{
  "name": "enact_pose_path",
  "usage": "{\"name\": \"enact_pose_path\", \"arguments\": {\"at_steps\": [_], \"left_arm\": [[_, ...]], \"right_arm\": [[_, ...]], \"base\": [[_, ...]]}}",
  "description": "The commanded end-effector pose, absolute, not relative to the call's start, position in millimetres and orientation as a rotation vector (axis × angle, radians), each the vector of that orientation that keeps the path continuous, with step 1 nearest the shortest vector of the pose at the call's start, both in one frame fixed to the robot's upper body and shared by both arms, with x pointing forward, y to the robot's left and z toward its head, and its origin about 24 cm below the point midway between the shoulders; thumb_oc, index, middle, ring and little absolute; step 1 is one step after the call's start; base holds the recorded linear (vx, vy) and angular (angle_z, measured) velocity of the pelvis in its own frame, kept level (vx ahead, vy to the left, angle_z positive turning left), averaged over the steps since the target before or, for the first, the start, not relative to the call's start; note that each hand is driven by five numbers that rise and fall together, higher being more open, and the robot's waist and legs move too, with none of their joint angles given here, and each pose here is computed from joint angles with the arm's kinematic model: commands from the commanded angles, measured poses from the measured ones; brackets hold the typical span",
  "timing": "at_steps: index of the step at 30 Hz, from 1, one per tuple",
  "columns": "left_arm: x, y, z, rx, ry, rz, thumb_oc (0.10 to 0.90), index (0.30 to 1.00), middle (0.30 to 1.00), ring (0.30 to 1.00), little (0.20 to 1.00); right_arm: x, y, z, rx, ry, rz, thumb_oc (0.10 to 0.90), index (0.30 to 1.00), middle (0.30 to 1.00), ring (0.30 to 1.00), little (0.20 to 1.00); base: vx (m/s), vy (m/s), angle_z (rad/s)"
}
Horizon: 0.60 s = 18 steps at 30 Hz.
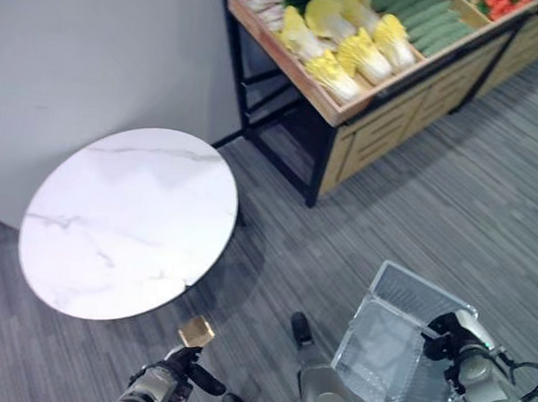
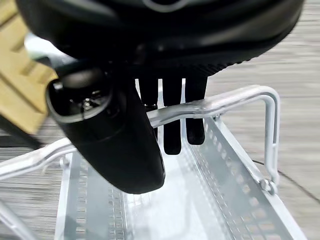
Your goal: Get the vegetables into the basket
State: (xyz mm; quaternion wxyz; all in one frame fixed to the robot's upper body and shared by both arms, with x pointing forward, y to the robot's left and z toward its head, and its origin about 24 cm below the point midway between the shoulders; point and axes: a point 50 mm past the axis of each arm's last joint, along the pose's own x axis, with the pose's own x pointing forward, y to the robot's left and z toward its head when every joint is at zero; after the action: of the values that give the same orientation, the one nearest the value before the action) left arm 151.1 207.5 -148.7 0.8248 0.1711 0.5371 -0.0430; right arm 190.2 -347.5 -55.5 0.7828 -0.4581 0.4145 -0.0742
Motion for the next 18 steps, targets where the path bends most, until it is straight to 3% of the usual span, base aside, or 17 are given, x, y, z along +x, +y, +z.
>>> {"name": "enact_pose_path", "arguments": {"at_steps": [1, 6, 18], "left_arm": [[141.2, 234.9, -148.4, 0.437, 1.220, -0.008, 0.900, 1.000, 1.000, 1.000, 1.000], [132.3, 238.5, -150.8, 0.443, 1.263, 0.008, 0.900, 1.000, 1.000, 1.000, 1.000], [151.0, 230.1, -146.1, 0.442, 1.206, 0.004, 0.900, 1.000, 1.000, 1.000, 1.000]], "right_arm": [[248.5, -337.2, -11.0, -0.993, 0.624, -0.226, 0.400, 0.300, 0.300, 0.300, 0.300], [250.5, -321.9, -16.9, -0.985, 0.611, -0.168, 0.400, 0.300, 0.300, 0.300, 0.300], [217.6, -332.8, -31.0, -0.956, 0.674, -0.194, 0.400, 0.300, 0.300, 0.300, 0.300]], "base": [[0.01, -0.027, -0.88], [0.05, -0.067, -0.90], [0.07, -0.131, -0.12]]}}
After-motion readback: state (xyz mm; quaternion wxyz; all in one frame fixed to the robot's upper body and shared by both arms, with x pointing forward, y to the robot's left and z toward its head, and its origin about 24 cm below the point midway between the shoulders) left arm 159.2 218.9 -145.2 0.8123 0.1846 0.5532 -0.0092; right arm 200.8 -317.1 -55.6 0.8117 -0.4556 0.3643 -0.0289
